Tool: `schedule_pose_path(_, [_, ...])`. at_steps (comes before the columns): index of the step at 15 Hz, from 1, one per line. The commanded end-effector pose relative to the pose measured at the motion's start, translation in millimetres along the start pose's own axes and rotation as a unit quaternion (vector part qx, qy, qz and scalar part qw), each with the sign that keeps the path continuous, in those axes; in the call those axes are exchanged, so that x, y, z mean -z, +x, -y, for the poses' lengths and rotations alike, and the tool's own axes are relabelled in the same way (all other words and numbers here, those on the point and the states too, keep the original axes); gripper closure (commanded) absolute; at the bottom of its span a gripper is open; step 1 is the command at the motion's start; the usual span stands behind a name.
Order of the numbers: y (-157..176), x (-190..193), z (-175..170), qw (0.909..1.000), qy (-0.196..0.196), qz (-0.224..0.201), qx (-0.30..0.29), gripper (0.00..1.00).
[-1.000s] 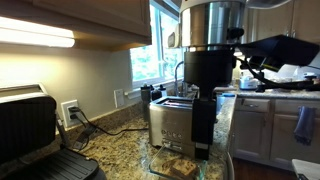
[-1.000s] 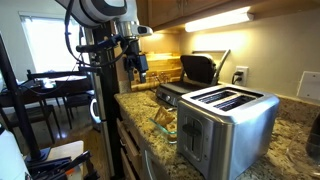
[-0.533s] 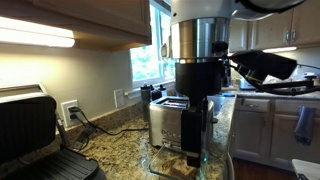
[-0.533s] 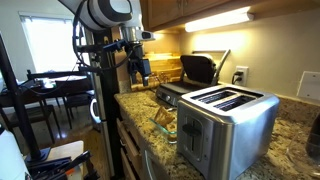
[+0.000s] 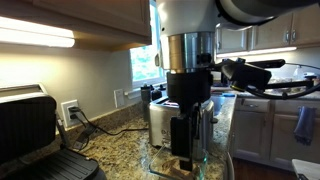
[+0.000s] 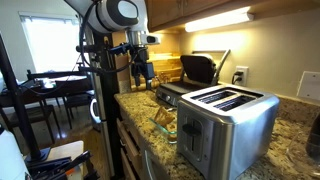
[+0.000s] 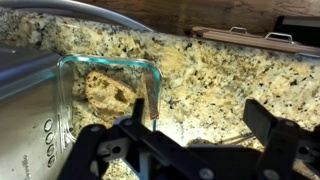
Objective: Put the slice of bread in the toaster then push down the lever
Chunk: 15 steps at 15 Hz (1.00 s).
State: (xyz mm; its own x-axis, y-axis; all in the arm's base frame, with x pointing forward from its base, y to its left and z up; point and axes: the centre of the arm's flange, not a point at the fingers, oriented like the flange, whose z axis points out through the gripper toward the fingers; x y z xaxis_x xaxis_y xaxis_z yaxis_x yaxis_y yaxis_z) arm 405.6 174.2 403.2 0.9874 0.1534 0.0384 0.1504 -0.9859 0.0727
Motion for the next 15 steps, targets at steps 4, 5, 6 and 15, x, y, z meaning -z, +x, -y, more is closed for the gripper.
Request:
schedule_pose_path(4, [14.3, -15.5, -8.6, 0.9997, -0.006, 0.003, -0.023, 0.00])
schedule_pose_path(5, [15.0, -17.7, -9.6, 0.9997, -0.006, 0.005, -0.025, 0.00])
schedule_pose_path(6, [15.4, -20.2, -10.8, 0.9996, -0.006, 0.007, -0.026, 0.00])
schedule_pose_path(15, [29.8, -41.9, -16.7, 0.9993, -0.010, 0.011, -0.034, 0.00])
